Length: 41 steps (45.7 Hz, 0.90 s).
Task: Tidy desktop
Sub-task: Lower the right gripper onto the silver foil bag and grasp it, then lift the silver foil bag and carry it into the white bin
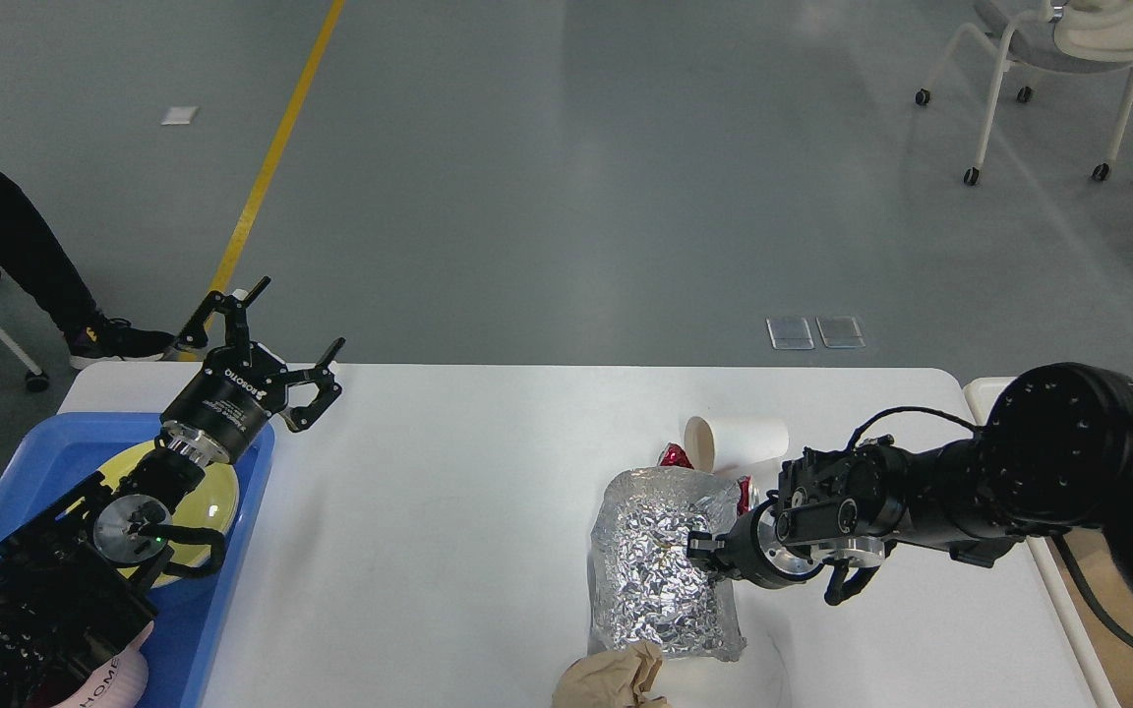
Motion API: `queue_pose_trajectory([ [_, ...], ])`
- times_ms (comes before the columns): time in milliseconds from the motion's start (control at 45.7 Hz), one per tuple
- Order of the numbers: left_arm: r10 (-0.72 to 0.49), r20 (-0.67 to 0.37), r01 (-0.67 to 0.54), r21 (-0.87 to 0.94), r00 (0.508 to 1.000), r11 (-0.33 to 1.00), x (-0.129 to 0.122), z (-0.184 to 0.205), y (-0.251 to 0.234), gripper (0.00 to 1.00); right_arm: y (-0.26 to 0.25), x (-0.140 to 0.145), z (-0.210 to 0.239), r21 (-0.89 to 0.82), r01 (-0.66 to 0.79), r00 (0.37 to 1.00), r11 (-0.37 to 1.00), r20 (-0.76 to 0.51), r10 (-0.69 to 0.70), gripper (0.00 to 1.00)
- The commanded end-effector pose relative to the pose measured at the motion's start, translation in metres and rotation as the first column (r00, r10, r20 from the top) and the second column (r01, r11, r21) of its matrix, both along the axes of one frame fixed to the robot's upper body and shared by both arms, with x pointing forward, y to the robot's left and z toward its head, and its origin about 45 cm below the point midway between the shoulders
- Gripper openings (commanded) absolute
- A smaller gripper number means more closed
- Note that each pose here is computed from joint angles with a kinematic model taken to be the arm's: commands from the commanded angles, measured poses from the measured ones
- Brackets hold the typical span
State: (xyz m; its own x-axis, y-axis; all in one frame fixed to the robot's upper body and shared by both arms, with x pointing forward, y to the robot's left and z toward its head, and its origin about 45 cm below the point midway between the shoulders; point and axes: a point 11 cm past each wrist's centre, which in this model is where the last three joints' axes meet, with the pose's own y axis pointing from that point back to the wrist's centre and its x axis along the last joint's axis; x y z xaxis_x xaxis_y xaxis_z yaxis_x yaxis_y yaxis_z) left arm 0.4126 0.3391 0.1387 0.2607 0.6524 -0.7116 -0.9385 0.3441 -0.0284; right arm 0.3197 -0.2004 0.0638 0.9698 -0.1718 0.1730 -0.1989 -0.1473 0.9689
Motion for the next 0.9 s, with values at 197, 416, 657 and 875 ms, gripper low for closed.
queue_pose_trajectory([
  [197, 0.0, 0.0, 0.0, -0.001, 1.0, 1.0, 0.0, 0.0, 0.0, 1.0, -0.06, 0.045, 0.149, -0.034, 0.046, 0.997, 0.998, 0.057, -0.044, 0.0],
  [416, 0.002, 0.001, -0.002, -0.001, 1.0, 1.0, 0.0, 0.0, 0.001, 1.0, -0.088, 0.054, 0.309, -0.001, 0.012, 0.999, 1.0, 0.044, -0.012, 0.0],
  [657, 0.002, 0.001, -0.002, -0.001, 1.0, 1.0, 0.0, 0.0, 0.001, 1.0, -0.107, 0.031, 0.444, -0.043, -0.068, 0.979, 0.997, 0.19, 0.075, 0.0],
  [875, 0.001, 0.001, -0.001, 0.0, 1.0, 1.0, 0.0, 0.0, 0.0, 1.0, -0.122, 0.025, 0.468, -0.083, -0.068, 0.96, 0.994, 0.266, 0.088, 0.0],
])
